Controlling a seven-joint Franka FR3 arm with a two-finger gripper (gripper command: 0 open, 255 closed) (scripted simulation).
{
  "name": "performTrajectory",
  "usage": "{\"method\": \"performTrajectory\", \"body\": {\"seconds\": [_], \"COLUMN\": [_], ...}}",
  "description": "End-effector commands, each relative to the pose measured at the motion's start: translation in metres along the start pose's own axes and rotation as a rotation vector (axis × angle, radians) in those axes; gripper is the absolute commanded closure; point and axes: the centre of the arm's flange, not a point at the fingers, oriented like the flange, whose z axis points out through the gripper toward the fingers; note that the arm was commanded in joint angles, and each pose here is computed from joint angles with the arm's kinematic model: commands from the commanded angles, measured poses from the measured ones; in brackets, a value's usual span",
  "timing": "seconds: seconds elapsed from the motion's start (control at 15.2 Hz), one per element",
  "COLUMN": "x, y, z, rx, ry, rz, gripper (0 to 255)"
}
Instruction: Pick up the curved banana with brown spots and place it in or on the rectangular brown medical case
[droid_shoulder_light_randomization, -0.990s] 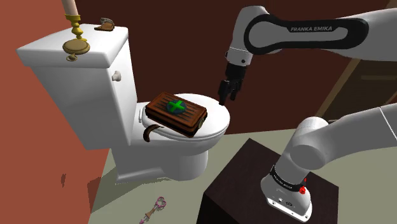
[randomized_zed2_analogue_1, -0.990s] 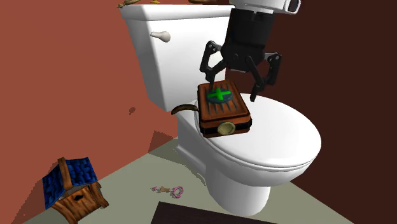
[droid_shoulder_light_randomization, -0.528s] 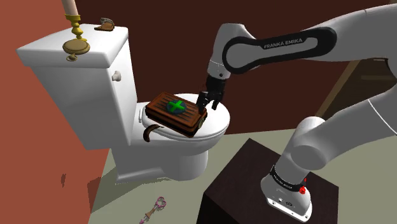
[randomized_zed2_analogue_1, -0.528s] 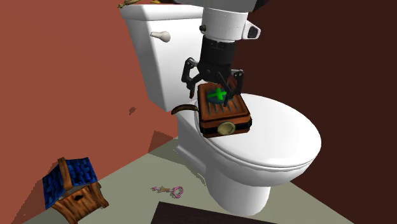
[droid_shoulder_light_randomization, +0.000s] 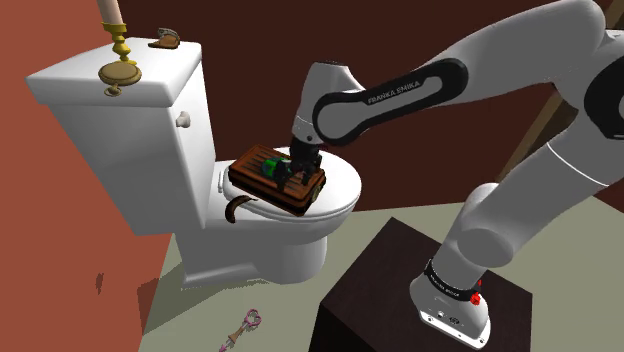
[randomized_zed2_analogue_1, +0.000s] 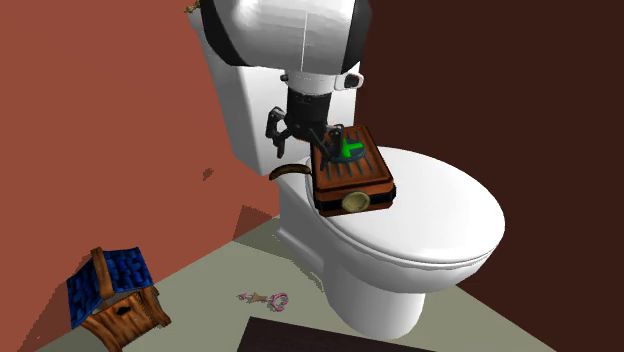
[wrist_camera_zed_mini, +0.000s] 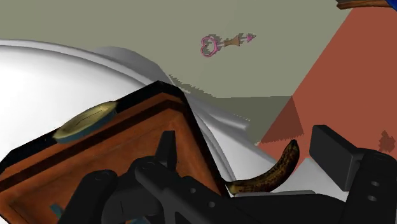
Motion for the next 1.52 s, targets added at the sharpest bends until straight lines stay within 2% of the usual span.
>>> {"method": "performTrajectory", "body": {"seconds": [0.0,0.79,1.32,1.45], "x": [0.010,0.087,0.095,0.095], "y": [-0.017,-0.103,-0.106,-0.106], "z": [0.018,0.110,0.152,0.152], "rx": [0.007,0.033,0.034,0.034], "ry": [0.020,0.132,0.135,0.135], "rz": [0.015,0.098,0.100,0.100], "gripper": [0,0,0,0]}}
